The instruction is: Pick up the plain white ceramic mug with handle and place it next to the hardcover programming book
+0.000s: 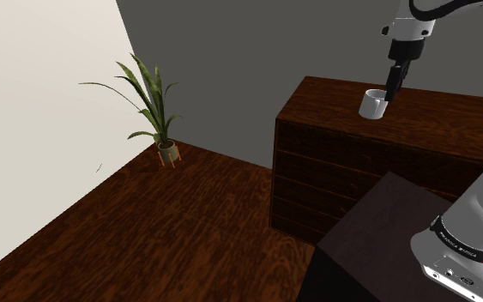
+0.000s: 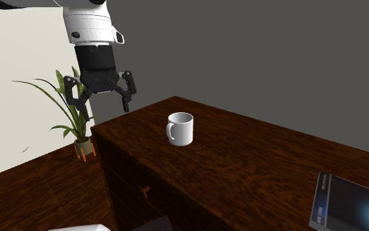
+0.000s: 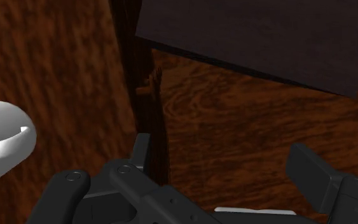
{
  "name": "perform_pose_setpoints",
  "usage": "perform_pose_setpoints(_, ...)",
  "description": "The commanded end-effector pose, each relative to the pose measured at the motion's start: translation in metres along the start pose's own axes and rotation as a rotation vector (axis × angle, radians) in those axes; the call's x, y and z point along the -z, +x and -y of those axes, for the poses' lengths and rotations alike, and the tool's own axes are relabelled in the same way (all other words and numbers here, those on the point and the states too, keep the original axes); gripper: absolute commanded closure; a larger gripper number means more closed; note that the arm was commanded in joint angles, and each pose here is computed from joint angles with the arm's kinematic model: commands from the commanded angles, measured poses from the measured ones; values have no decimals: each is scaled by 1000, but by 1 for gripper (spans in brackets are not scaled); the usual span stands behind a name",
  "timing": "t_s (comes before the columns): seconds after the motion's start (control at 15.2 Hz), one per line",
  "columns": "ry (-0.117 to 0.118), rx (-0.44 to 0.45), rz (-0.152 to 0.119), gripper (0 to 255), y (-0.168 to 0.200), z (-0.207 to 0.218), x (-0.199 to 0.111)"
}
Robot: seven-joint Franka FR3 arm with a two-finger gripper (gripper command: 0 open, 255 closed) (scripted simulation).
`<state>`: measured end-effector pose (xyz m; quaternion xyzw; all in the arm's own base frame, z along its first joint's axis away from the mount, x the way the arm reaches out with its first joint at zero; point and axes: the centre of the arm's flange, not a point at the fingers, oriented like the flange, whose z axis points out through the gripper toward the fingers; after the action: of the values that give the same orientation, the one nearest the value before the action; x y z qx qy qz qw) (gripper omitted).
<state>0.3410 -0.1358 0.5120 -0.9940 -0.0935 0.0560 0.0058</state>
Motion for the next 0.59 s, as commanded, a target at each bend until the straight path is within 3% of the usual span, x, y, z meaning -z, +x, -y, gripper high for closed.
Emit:
perform_pose_setpoints(0.0, -2, 5, 1, 0, 9, -27, -11)
perform_pose_setpoints(0.53, -4, 21, 2, 0, 34, -126, -38)
